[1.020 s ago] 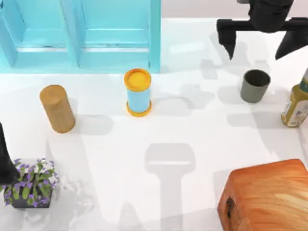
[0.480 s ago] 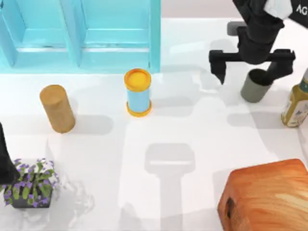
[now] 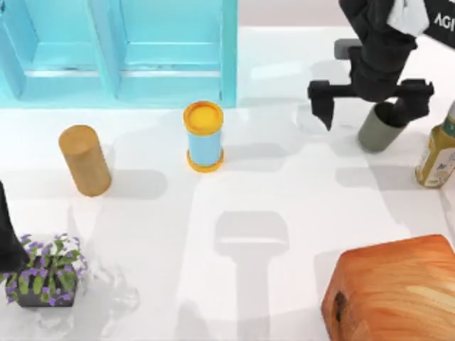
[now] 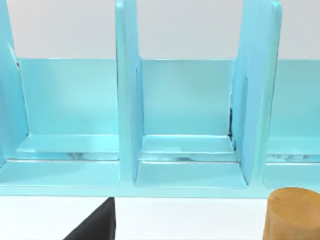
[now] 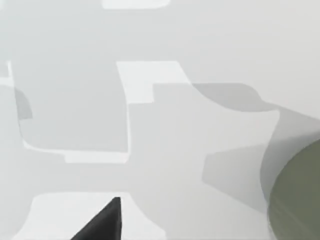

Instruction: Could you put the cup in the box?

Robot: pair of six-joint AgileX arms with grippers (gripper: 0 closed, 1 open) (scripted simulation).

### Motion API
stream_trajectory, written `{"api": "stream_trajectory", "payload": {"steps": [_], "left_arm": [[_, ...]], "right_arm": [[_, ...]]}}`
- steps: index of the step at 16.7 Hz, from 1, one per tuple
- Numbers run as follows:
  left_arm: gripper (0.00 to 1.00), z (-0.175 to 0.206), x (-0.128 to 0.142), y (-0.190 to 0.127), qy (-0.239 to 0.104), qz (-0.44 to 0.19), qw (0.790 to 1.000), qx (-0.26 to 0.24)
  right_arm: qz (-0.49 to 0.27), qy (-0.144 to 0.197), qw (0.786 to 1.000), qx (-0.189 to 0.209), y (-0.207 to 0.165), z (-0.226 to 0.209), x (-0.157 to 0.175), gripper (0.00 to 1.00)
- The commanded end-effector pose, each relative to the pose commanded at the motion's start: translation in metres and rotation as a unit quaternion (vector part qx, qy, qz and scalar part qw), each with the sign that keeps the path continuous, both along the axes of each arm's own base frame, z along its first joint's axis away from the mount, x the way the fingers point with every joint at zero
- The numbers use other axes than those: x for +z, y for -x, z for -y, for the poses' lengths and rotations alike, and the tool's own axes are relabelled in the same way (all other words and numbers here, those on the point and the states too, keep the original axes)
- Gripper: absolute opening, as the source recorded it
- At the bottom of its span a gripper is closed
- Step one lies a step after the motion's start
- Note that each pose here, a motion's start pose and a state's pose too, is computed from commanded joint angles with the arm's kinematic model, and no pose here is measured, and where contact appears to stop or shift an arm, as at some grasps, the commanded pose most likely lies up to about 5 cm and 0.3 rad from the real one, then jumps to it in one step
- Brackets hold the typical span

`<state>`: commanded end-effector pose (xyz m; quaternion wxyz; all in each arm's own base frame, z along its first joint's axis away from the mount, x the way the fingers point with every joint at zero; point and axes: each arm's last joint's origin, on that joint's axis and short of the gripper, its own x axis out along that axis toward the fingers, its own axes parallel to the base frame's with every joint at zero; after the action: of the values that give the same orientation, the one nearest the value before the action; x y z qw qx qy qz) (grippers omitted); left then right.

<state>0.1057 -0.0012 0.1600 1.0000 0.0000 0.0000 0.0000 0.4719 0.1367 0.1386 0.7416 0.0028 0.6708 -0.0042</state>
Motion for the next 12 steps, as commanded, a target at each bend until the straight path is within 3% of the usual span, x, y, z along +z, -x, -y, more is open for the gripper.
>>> {"api": "stream_trajectory", "payload": {"steps": [11, 12], "left_arm": [[1.0, 0.0, 0.0, 0.0, 0.0, 0.0, 1.0, 0.0], [1.0, 0.0, 0.0, 0.0, 0.0, 0.0, 1.0, 0.0]], "right_arm": [[0.0, 0.0, 1.0, 0.0, 0.0, 0.0, 0.0, 0.02], [0.0, 0.0, 1.0, 0.0, 0.0, 0.0, 0.0, 0.0]]}}
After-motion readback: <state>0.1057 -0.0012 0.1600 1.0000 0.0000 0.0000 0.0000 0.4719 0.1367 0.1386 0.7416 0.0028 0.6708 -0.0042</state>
